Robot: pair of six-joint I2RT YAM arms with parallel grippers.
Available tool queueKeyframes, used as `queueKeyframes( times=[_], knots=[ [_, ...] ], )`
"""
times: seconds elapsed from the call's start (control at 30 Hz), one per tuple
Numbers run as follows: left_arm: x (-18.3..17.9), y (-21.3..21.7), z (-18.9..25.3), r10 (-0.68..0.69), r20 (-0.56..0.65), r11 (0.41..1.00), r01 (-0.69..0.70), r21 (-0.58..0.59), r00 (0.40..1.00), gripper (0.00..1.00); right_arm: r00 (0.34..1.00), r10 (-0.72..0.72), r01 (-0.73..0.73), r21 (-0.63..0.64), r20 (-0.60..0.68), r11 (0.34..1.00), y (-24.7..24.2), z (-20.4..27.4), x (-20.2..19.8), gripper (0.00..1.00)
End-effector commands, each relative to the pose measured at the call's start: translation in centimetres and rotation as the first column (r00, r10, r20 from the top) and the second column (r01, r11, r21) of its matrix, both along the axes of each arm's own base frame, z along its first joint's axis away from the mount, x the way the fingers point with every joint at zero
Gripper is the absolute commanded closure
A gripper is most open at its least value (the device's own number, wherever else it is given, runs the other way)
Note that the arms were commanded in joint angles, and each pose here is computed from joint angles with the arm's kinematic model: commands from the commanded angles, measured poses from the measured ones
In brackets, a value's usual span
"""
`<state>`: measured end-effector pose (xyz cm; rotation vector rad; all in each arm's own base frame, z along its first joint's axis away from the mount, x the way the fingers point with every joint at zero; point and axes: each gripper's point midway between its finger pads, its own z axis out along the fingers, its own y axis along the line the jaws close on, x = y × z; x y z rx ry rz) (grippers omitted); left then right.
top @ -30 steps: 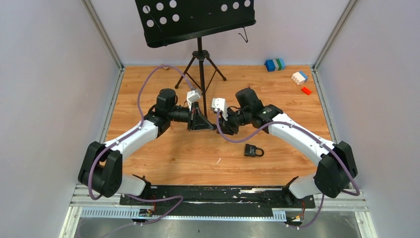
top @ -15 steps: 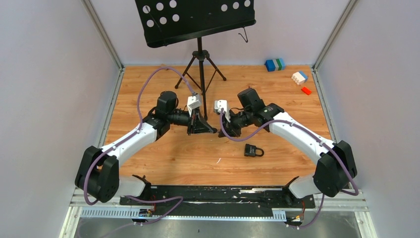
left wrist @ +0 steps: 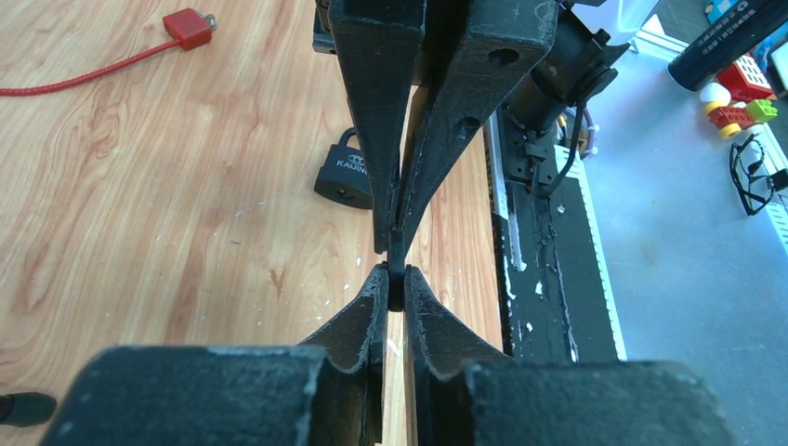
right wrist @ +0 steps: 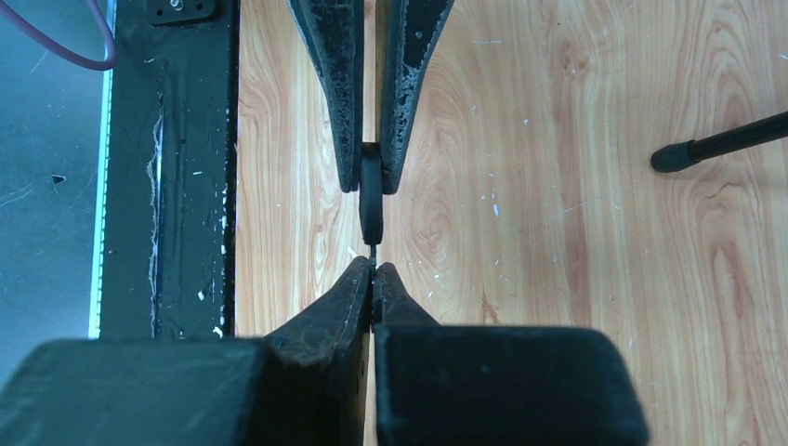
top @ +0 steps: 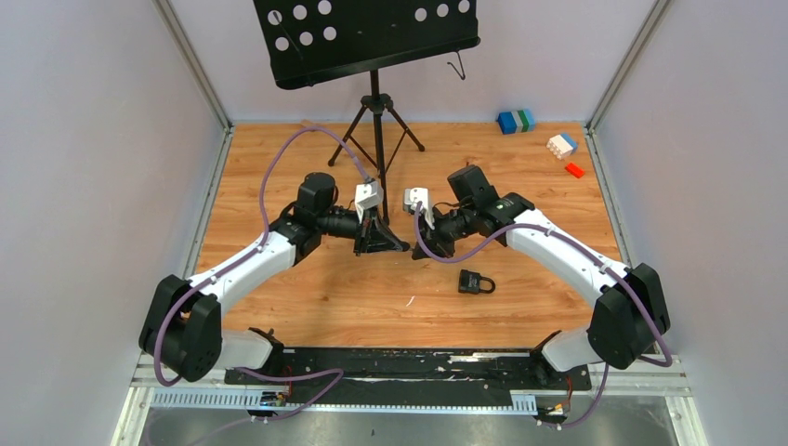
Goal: Unlock with the key
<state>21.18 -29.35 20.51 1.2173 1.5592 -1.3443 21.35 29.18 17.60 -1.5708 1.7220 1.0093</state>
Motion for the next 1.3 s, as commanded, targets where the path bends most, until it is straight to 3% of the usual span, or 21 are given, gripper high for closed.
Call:
queueKeyframes(
  times=[0.0, 0.83, 1.27],
  knots=[
    [0.3, -0.4, 0.9, 0.005, 0.059, 1.000, -0.005, -0.002, 0.998, 0.85, 0.997, 0.040, -0.046, 0.095, 0.062, 0.994, 1.4, 2.8, 0.4, 1.00],
    [0.4, -1.0, 1.1, 0.002, 0.019, 1.000, -0.002, 0.001, 1.000, 0.64, 0.999, 0.021, -0.024, 0.074, 0.048, 0.997, 1.4, 1.3, 0.7, 1.00],
    [0.6, -1.0, 1.2, 0.007, 0.021, 1.000, -0.007, -0.001, 1.000, 0.69, 0.999, 0.024, -0.027, 0.064, 0.041, 0.998, 1.3, 0.6, 0.6, 1.00]
  ],
)
